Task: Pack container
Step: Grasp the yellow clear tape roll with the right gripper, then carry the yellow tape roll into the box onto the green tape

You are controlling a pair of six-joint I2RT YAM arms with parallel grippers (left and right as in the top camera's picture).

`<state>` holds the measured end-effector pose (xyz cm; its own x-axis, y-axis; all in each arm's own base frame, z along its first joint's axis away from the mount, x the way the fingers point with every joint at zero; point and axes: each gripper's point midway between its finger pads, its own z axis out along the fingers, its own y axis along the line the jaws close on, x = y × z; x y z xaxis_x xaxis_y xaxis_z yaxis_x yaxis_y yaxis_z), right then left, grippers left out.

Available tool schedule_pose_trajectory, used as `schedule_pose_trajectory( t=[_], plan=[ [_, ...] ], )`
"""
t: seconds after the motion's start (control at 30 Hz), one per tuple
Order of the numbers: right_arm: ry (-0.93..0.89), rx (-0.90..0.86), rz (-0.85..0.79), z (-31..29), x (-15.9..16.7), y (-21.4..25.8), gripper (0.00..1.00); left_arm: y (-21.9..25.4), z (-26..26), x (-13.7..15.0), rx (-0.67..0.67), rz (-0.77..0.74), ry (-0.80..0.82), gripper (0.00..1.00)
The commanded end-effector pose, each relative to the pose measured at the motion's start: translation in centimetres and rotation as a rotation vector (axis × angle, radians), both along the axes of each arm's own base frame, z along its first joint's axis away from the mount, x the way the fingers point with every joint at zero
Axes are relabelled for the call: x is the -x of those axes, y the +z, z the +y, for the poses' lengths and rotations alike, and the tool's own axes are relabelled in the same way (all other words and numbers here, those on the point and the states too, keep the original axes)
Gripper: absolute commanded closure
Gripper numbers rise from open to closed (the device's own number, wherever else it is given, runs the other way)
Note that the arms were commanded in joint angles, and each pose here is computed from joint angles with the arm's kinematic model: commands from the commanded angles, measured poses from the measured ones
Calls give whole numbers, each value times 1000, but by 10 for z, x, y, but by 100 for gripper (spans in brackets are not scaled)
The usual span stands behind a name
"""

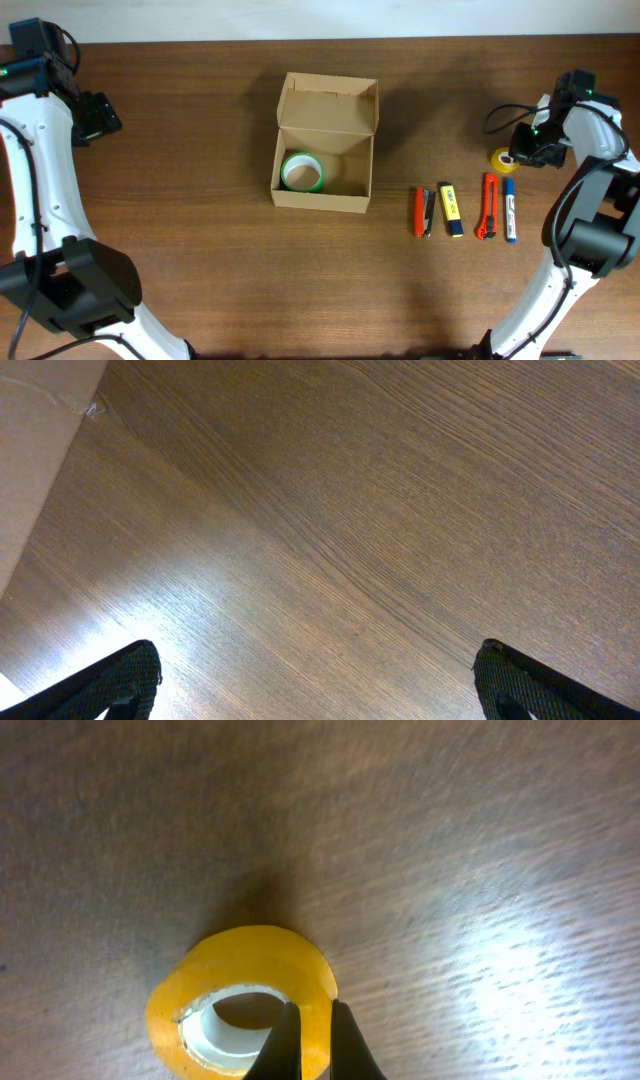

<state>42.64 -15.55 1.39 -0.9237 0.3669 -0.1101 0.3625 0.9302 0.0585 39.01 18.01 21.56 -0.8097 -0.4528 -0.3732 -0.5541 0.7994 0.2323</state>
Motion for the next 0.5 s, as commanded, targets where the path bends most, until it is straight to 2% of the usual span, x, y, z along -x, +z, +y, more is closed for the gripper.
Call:
schedule_pose_trajectory(
  t=[0.0, 0.3, 0.47],
  plan=[
    [39, -34, -15, 16, -17, 8, 96, 10, 1, 5, -7, -19, -9, 0],
    [156, 1, -207, 56, -79, 98, 96, 10, 1, 5, -7, -19, -9, 0],
    [253, -25, -285, 106, -94, 144, 96, 10, 1, 5, -7, -19, -9, 0]
  ],
)
